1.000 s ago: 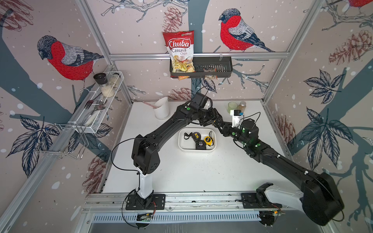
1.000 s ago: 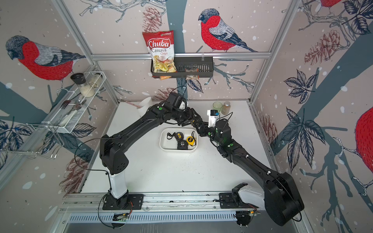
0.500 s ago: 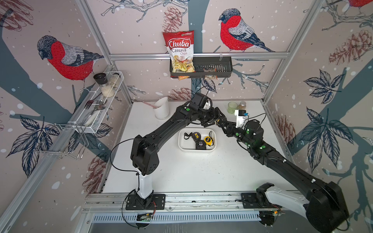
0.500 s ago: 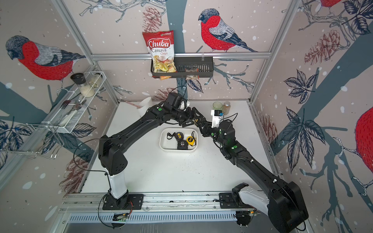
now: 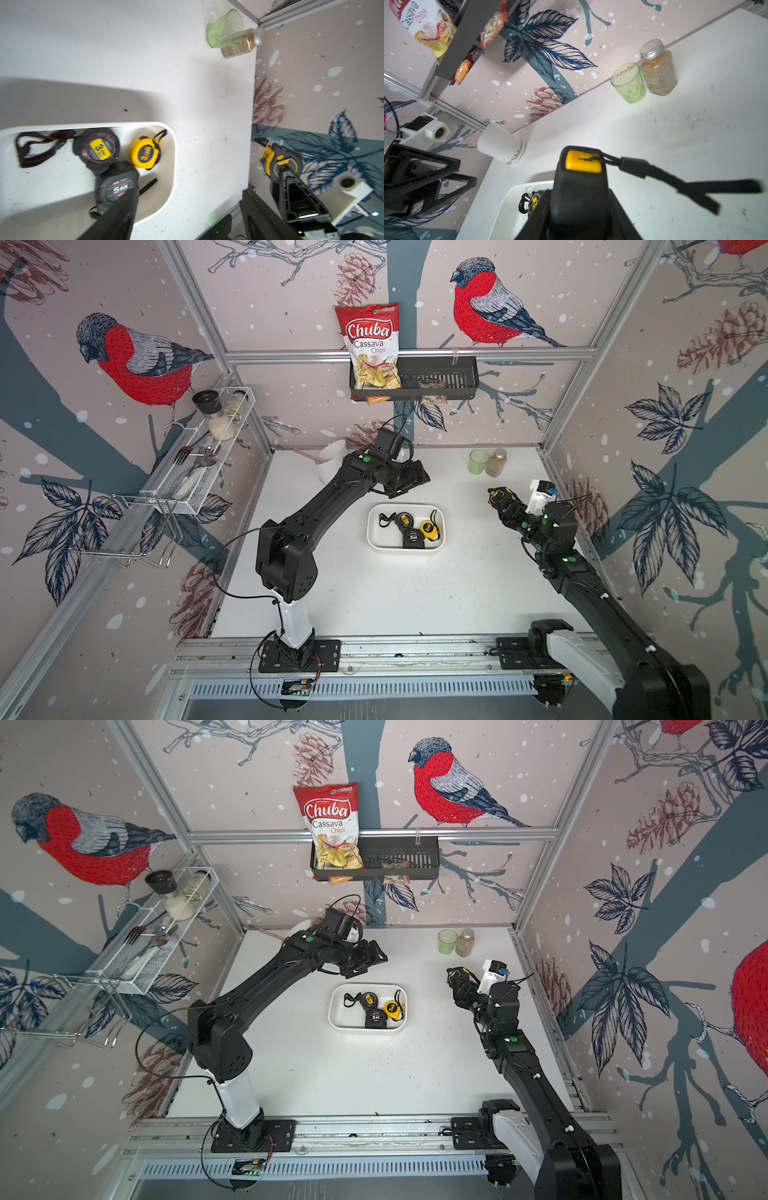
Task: Take the tape measure out of the storage box
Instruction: Place the tape measure at the center of the board.
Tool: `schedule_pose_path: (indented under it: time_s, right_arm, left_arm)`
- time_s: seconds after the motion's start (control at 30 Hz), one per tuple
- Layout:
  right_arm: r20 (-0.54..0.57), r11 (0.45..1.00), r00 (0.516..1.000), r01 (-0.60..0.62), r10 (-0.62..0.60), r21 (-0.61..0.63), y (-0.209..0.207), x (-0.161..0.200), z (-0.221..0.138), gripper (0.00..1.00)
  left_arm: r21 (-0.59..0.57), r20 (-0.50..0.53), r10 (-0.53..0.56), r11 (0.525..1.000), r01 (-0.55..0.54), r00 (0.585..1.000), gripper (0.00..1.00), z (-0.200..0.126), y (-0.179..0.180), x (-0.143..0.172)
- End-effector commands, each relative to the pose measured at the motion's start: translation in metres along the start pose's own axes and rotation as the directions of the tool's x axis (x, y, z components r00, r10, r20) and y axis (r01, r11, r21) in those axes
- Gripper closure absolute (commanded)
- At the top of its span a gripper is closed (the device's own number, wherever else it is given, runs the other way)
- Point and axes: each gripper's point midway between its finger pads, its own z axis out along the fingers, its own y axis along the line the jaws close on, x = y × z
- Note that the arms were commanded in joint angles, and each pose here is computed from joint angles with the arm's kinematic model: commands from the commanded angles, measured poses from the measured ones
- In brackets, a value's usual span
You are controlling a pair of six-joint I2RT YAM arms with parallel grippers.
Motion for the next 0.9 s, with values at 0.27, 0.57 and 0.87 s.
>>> schedule_pose_path:
  time_s: [0.27,0.57,0.87]
  right_arm:
    - [-0.054,0.982,0.981,-0.187,0.185,-0.037,-0.035,0.011,0.032,1.0]
    - [-0.225,0.955,0.935,-0.291,0.274,-0.048,-0.055,0.038,0.075,1.0]
    - [-0.383,0.93,0.859,-0.368,0.34,0.002,-0.073,0.085,0.11,1.0]
  left_arm:
    - [-0.237,-0.026,0.086,0.968,-0.089,0.996,0.19,0.0,0.051,0.009]
    - [-0.277,-0.051,0.086,0.956,-0.097,0.995,0.2,0.01,0.062,0.022]
    - [-0.3,-0.077,0.08,0.949,-0.1,0.994,0.2,0.02,0.066,0.038]
